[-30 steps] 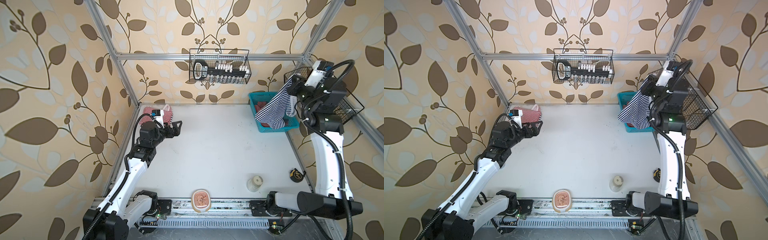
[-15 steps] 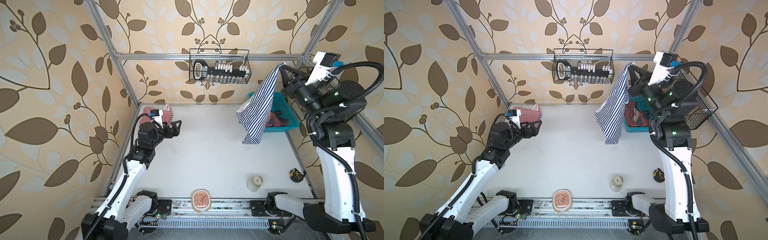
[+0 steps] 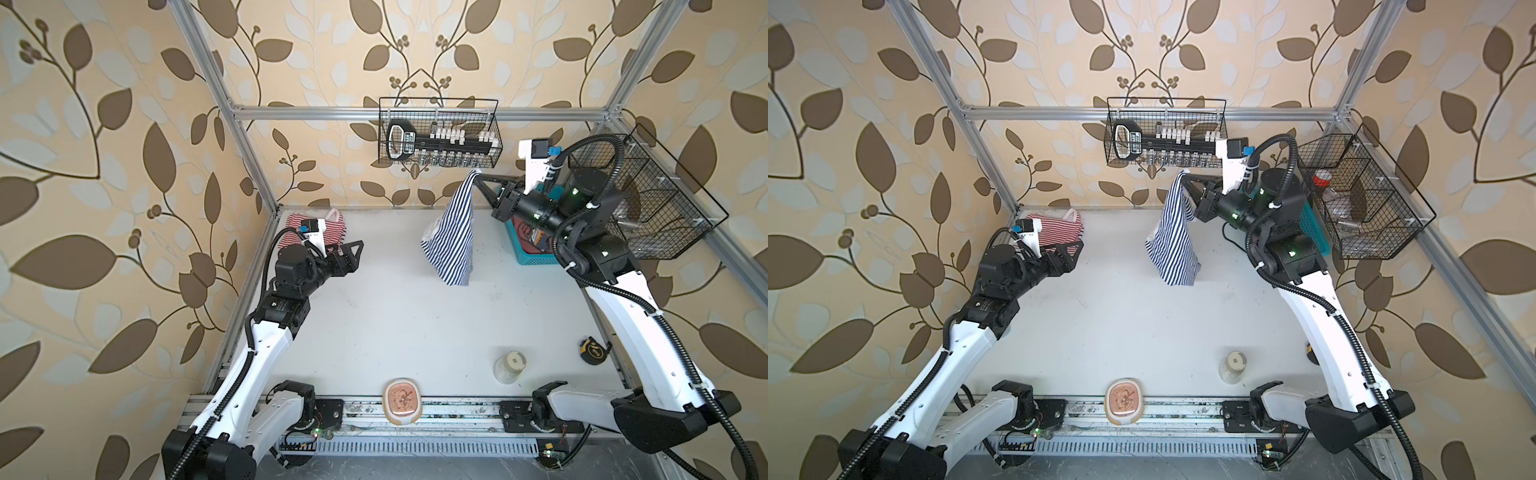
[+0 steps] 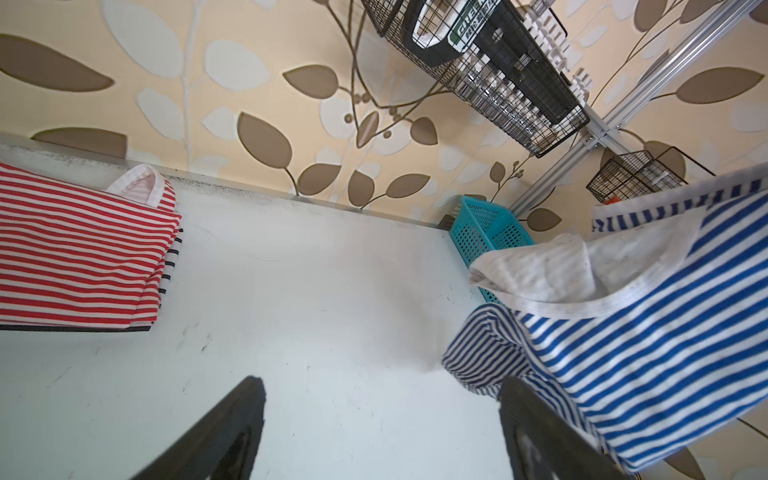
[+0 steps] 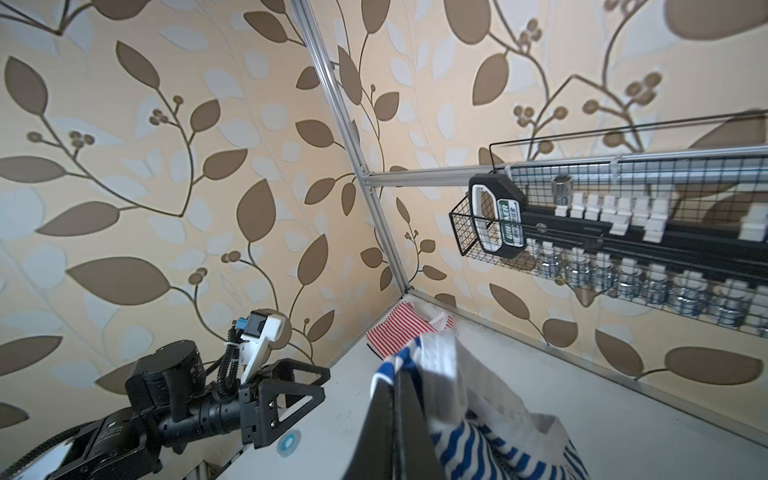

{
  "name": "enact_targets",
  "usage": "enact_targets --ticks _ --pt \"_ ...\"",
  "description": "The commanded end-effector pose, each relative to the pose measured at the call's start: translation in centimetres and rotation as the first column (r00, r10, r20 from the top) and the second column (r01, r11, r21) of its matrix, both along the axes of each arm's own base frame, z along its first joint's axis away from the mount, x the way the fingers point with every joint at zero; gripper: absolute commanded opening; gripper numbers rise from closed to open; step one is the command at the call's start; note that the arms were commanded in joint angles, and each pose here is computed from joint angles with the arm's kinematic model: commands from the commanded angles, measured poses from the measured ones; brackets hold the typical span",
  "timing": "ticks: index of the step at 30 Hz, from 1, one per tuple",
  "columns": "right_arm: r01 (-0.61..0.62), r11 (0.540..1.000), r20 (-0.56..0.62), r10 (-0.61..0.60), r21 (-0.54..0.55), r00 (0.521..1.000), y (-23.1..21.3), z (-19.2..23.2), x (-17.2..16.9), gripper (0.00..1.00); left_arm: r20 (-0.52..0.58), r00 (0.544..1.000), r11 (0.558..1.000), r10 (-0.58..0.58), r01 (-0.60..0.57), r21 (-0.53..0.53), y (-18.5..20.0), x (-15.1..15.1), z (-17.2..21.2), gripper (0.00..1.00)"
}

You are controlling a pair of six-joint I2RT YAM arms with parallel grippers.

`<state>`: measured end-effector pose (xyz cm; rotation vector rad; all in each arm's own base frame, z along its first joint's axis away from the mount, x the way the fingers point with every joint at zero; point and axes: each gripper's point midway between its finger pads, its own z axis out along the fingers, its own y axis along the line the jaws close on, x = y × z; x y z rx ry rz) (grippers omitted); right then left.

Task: Fold and stack the tank tops
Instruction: 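Lower the tank top onto the table center and release it with the right gripper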

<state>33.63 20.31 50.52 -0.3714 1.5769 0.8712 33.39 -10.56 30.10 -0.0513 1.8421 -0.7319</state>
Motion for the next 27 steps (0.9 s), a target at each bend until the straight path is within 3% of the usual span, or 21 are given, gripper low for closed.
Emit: enact_targets --ticks 1,7,12,15,21,27 --pt "-0.033 0.997 -0.13 0.024 -0.073 0.991 2.7 -5.7 0.9 0.0 0.062 0.998 1.0 -0.029 0.029 -0.004 -0.6 -0.6 2.3 0.89" --pt "-0.066 0.98 -0.342 -0.001 -0.187 0.94 6.6 -15.4 2.7 0.0 0.063 0.998 1.0 -0.02 0.02 0.01 -0.3 -1.1 2.4 0.87" --pt "-0.083 0.971 -0.454 -0.029 -0.224 0.891 8.6 -20.6 4.5 0.0 0.044 0.999 1.0 -0.014 0.013 0.017 -0.2 -1.3 2.0 0.72" --pt "-0.023 0.964 -0.466 -0.107 -0.265 0.878 8.4 -21.1 6.2 0.0 0.038 0.999 1.0 -0.021 0.021 0.014 -0.3 -1.4 2.0 0.63" --pt "0.046 0.972 -0.365 -0.13 -0.232 0.922 8.9 -17.0 7.0 0.0 0.003 1.0 1.0 -0.01 0.01 -0.001 -0.3 -1.2 1.2 0.36" --pt "-0.026 0.955 -0.445 -0.113 -0.294 0.888 11.6 -21.3 10.6 0.0 -0.039 0.999 0.999 -0.032 0.032 -0.018 -0.8 -1.1 0.4 0.26"
